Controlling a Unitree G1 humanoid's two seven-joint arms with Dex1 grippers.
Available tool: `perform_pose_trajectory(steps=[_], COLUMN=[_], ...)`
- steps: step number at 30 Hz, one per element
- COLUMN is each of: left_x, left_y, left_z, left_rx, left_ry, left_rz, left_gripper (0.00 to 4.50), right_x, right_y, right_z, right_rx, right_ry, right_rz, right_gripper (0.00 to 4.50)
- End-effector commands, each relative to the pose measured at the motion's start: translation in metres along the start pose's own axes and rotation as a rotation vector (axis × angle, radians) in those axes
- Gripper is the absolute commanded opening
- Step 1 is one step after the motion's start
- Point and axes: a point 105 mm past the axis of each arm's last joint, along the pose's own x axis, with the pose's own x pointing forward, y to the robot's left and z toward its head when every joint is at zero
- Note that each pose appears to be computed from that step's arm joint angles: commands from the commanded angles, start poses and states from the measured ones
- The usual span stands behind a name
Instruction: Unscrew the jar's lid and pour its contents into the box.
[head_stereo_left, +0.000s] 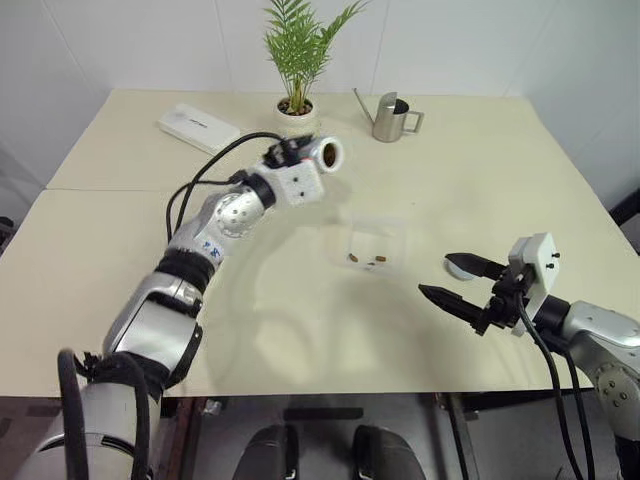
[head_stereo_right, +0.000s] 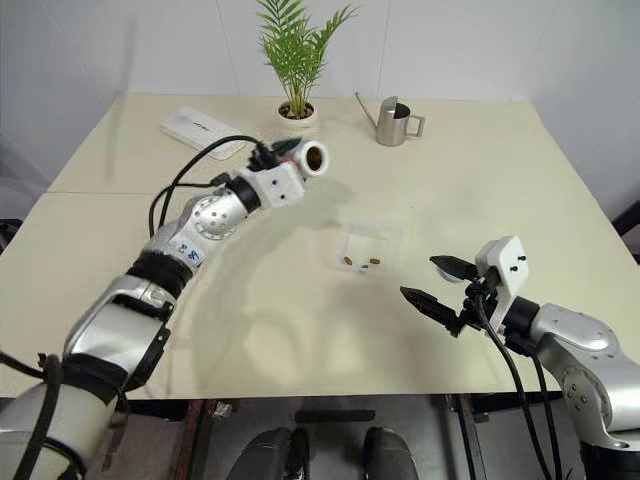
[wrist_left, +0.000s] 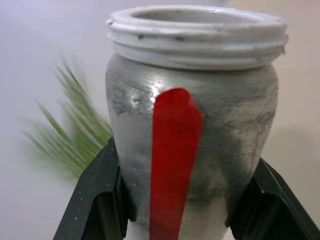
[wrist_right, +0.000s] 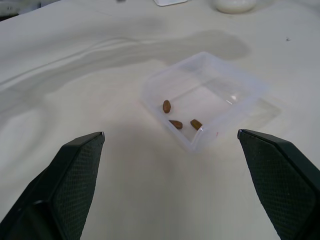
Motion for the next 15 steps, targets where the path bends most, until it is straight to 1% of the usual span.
perform_pose_trajectory(steps=[1,2,3,4,5,6,9,11,13,15], left_x=[-0.032,-0.043,-0.054,-0.066,-0.078,-0.091,-0.121,-0.142,-0.154,-0.165], left_y=[0.034,0.038,0.044,0.05,0.056,0.063,0.07,0.075,0.073,0.073], left_z=[-0.025,-0.036,-0.041,-0.05,-0.061,-0.071,-0.091,-0.107,-0.118,-0.125], left_rx=[-0.442,-0.57,-0.657,-0.731,-0.759,-0.776,-0.76,-0.778,-0.771,-0.786], left_ry=[0.082,0.109,0.107,0.125,0.155,0.185,0.25,0.286,0.328,0.323], left_rz=[0.099,0.128,0.158,0.204,0.275,0.347,0.449,0.548,0.581,0.626], left_gripper=[1.97,1.97,1.97,1.97,1.97,1.97,1.97,1.97,1.97,1.97], right_x=[0.004,0.005,0.006,0.007,0.008,0.01,0.016,0.021,0.026,0.03], right_y=[0.005,0.006,0.006,0.007,0.007,0.008,0.011,0.013,0.014,0.014], right_z=[0.023,0.025,0.026,0.027,0.029,0.03,0.035,0.04,0.044,0.049], right_rx=[-0.129,-0.16,-0.184,-0.204,-0.218,-0.224,-0.239,-0.25,-0.263,-0.268], right_ry=[-0.056,-0.059,-0.06,-0.064,-0.074,-0.081,-0.099,-0.124,-0.143,-0.159], right_rz=[0.076,0.098,0.111,0.126,0.138,0.151,0.189,0.208,0.224,0.237], right_gripper=[4.49,4.49,4.49,4.49,4.49,4.49,4.49,4.49,4.49,4.49])
